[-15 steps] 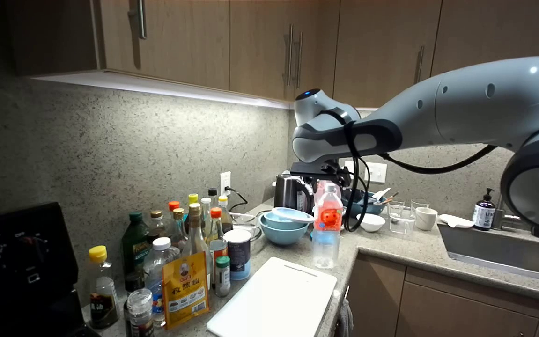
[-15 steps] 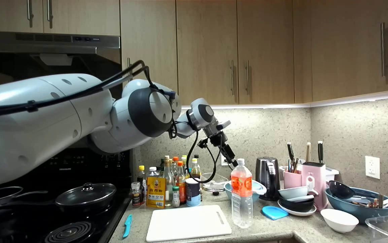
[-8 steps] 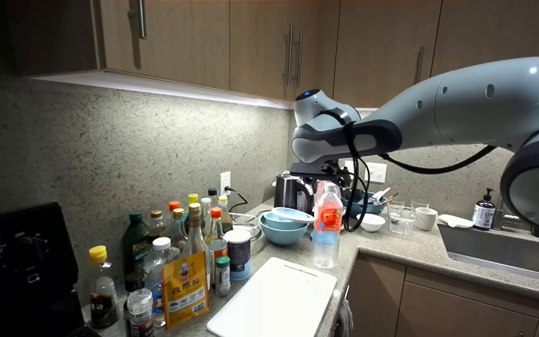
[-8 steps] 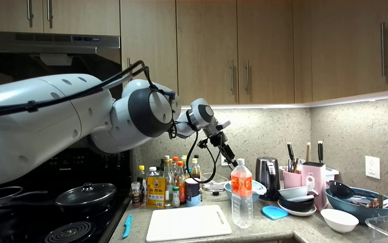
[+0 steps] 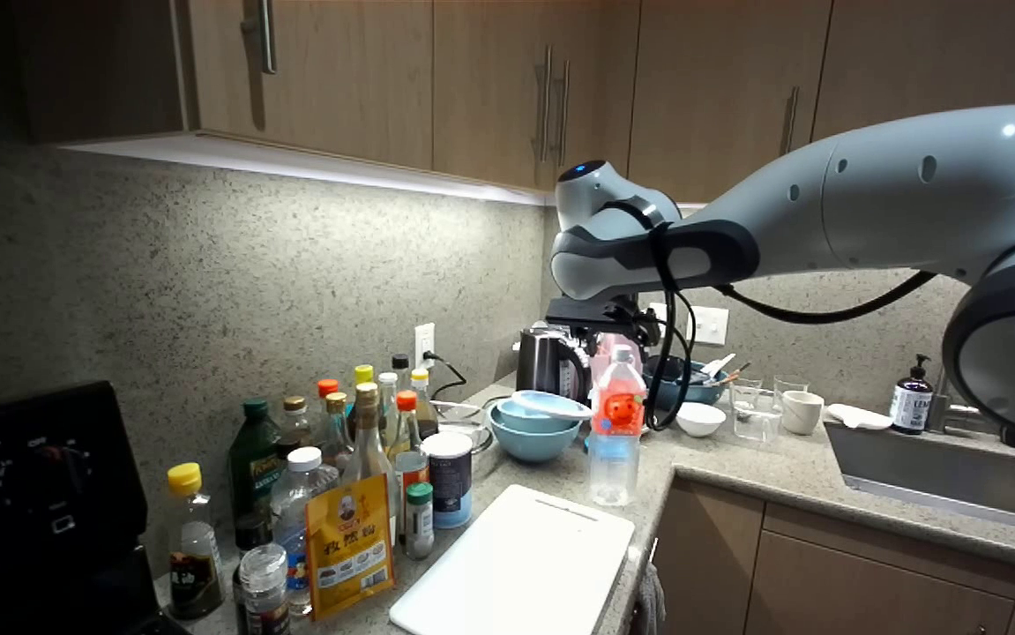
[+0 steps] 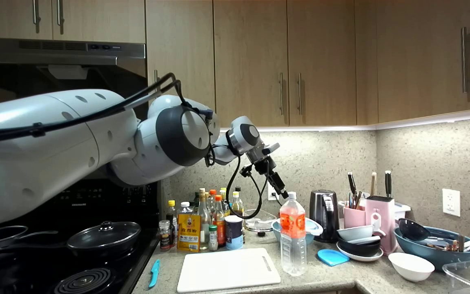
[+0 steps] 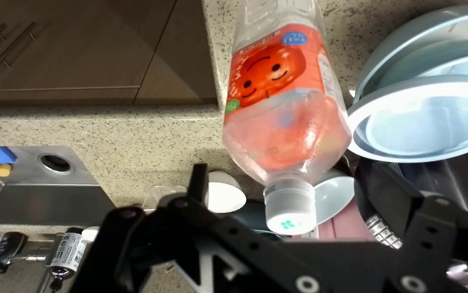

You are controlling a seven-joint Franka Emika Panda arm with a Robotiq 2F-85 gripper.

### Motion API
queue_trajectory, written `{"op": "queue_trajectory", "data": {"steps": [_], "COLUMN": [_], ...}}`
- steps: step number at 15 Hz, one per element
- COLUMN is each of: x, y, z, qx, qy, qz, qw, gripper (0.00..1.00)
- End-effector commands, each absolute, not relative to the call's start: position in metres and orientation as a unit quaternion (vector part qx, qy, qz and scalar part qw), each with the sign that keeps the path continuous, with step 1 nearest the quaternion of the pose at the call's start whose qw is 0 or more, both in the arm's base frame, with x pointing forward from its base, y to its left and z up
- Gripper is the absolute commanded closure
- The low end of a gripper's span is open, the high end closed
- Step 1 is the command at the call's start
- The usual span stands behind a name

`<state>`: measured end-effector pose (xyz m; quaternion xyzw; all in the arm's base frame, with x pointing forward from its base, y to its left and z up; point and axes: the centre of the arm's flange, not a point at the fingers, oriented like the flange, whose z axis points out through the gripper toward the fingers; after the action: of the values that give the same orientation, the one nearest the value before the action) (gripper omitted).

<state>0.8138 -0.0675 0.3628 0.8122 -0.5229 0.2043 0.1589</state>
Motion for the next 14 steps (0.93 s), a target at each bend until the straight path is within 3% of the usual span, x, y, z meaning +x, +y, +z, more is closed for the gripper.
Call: {"op": "queue_trajectory", "data": {"steps": [1,14], "x": [0.828,0.814], "y": [-0.073,-0.077], "z": [0.376,0.374], "qx": [0.801,0.800], "qy": [-0.545,-0.540], "qz": [0.204,0.215], "qw": [0.142,0.150], "gripper": [0.00,0.00]}}
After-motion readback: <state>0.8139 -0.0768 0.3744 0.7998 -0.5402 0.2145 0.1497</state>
